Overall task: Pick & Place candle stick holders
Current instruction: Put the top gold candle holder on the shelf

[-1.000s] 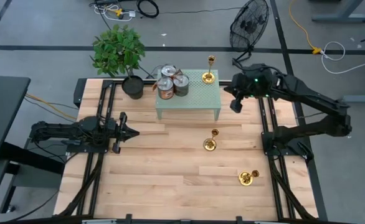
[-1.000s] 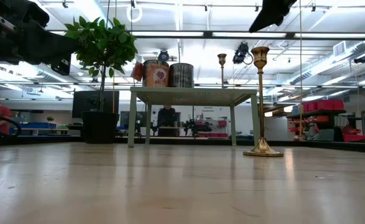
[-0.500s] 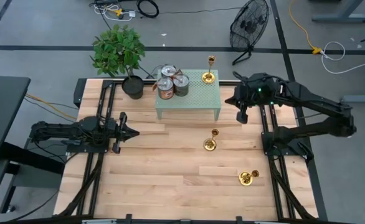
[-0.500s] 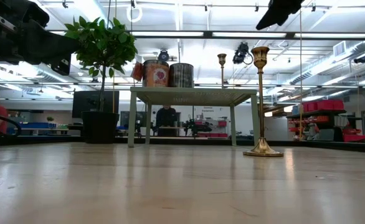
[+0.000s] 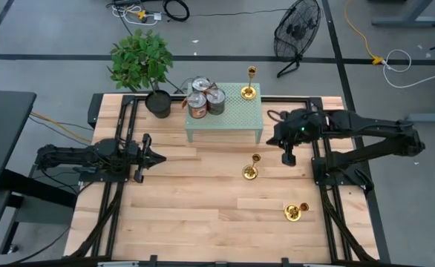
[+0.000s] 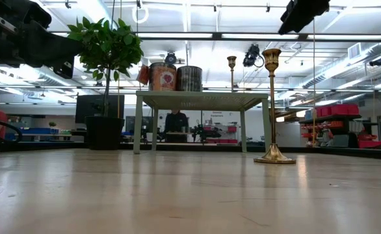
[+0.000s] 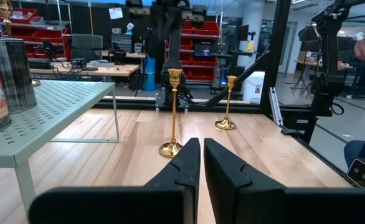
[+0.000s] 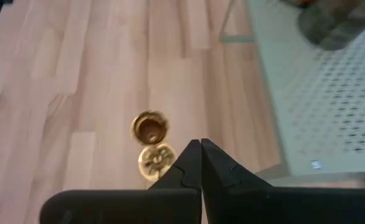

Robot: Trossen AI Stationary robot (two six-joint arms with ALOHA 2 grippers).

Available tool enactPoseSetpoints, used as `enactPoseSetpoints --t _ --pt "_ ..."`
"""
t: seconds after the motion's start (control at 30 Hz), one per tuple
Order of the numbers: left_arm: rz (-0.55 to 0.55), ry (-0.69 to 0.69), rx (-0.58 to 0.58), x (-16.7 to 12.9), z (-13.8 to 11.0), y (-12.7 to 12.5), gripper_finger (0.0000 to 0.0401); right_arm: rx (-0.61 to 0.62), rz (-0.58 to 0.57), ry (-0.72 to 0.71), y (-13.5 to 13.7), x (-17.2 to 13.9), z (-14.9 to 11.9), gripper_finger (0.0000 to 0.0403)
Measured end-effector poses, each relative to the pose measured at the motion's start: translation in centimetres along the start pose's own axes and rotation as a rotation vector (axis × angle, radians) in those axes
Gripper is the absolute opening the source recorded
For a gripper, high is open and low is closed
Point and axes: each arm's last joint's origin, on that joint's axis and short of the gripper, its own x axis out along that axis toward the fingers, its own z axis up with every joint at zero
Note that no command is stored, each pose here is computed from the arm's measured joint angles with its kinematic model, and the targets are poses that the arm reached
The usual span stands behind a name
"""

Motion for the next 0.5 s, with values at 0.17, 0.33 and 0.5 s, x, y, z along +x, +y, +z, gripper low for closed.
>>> enactPoseSetpoints --t 0.17,0.33,0.5 --pt "0.0 -0.001 0.0 0.0 0.0 0.0 0.003 -0.026 0.062 0.035 0.9 0.8 -0.7 0.0" --pt "0.0 0.0 0.0 0.0 0.0 0.0 0.003 0.008 0.08 0.069 1.2 1.5 -1.4 0.0" --pt "0.0 0.0 0.0 0.0 0.0 0.0 0.003 0.034 0.088 0.102 1.6 2.3 -2.2 0.0"
